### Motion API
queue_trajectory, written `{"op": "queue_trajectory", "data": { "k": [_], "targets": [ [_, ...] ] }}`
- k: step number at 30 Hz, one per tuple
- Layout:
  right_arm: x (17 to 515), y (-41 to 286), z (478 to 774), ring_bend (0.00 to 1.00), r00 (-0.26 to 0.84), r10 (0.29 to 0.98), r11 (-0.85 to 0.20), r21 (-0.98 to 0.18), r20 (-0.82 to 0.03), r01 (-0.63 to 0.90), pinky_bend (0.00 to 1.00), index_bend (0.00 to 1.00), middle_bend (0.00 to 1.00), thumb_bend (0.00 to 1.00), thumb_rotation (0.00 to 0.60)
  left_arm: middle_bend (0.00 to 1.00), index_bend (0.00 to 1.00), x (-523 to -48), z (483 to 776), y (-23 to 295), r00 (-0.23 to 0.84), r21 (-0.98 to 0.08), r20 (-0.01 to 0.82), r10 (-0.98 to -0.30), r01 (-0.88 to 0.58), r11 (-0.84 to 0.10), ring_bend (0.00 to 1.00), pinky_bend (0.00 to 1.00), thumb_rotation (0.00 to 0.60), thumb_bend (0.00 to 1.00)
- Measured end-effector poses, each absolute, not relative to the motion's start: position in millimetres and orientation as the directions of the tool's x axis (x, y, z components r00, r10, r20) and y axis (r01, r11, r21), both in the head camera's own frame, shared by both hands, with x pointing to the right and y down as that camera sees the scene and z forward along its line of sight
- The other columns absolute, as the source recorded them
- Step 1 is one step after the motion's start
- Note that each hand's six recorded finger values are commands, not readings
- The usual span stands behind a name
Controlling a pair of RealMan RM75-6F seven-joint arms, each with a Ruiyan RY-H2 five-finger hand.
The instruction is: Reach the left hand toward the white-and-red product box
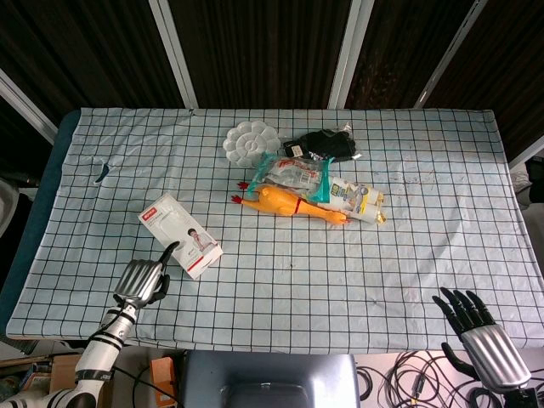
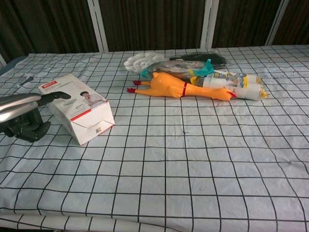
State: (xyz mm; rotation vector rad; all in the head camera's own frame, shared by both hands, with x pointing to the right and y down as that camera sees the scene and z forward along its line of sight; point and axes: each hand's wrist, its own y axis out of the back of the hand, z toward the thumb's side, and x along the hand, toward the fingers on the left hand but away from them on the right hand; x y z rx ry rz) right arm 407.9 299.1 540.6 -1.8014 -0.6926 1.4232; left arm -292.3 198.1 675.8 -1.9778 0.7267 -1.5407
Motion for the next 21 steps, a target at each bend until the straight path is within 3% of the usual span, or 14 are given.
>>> {"op": "queue_trajectory", "data": {
  "k": [9,11,12,13,14,15,16,18,21],
  "targets": [
    [407,300,543,0.0,0.244,0.775,-0.594,-0.804,-0.583,-0.034,0.0,0.0,0.0,0.36,0.6,1.0,0.0,-288,668,198,0.226,-0.699,0.675,-0.702,-0.109,-0.707,1.0,1.0,0.6,0.59],
    [406,300,543,0.0,0.244,0.776,-0.592,-0.805,-0.582,-0.035,0.0,0.0,0.0,0.36,0.6,0.92,0.0,-287,663,198,0.238,-0.71,0.662,-0.711,-0.107,-0.697,0.95,0.98,0.6,0.56],
    [406,300,543,0.0,0.244,0.776,-0.592,-0.805,-0.582,-0.036,0.0,0.0,0.0,0.36,0.6,0.73,0.0,-287,660,198,0.244,-0.716,0.654,-0.716,-0.106,-0.69,0.79,0.88,0.6,0.53],
    [406,300,543,0.0,0.243,0.776,-0.592,-0.805,-0.582,-0.037,0.0,0.0,0.0,0.36,0.6,0.49,0.0,-288,655,199,0.256,-0.726,0.642,-0.723,-0.101,-0.68,0.54,0.68,0.6,0.51],
    [407,300,543,0.0,0.242,0.777,-0.591,-0.806,-0.581,-0.038,0.0,0.0,0.0,0.36,0.6,0.34,0.0,-289,652,201,0.266,-0.734,0.633,-0.727,-0.093,-0.673,0.37,0.52,0.6,0.49],
    [407,300,543,0.0,0.241,0.778,-0.59,-0.807,-0.58,-0.038,0.0,0.0,0.0,0.36,0.6,0.17,0.0,-291,648,203,0.278,-0.743,0.623,-0.731,-0.08,-0.664,0.17,0.31,0.6,0.47],
    [407,300,543,0.0,0.24,0.779,-0.589,-0.808,-0.579,-0.038,0.0,0.0,0.0,0.36,0.6,0.08,0.0,-295,642,208,0.293,-0.757,0.611,-0.736,-0.056,-0.651,0.06,0.16,0.6,0.45],
    [406,300,542,0.0,0.239,0.782,-0.585,-0.81,-0.576,-0.038,0.0,0.0,0.0,0.36,0.6,0.0,0.0,-306,633,221,0.312,-0.772,0.601,-0.736,-0.012,-0.636,0.0,0.03,0.6,0.43],
    [406,301,542,0.0,0.236,0.785,-0.581,-0.813,-0.573,-0.042,0.0,0.0,0.0,0.36,0.6,0.0,0.0,-333,618,257,0.319,-0.774,0.609,-0.726,0.039,-0.632,0.0,0.0,0.6,0.42]
  ]
}}
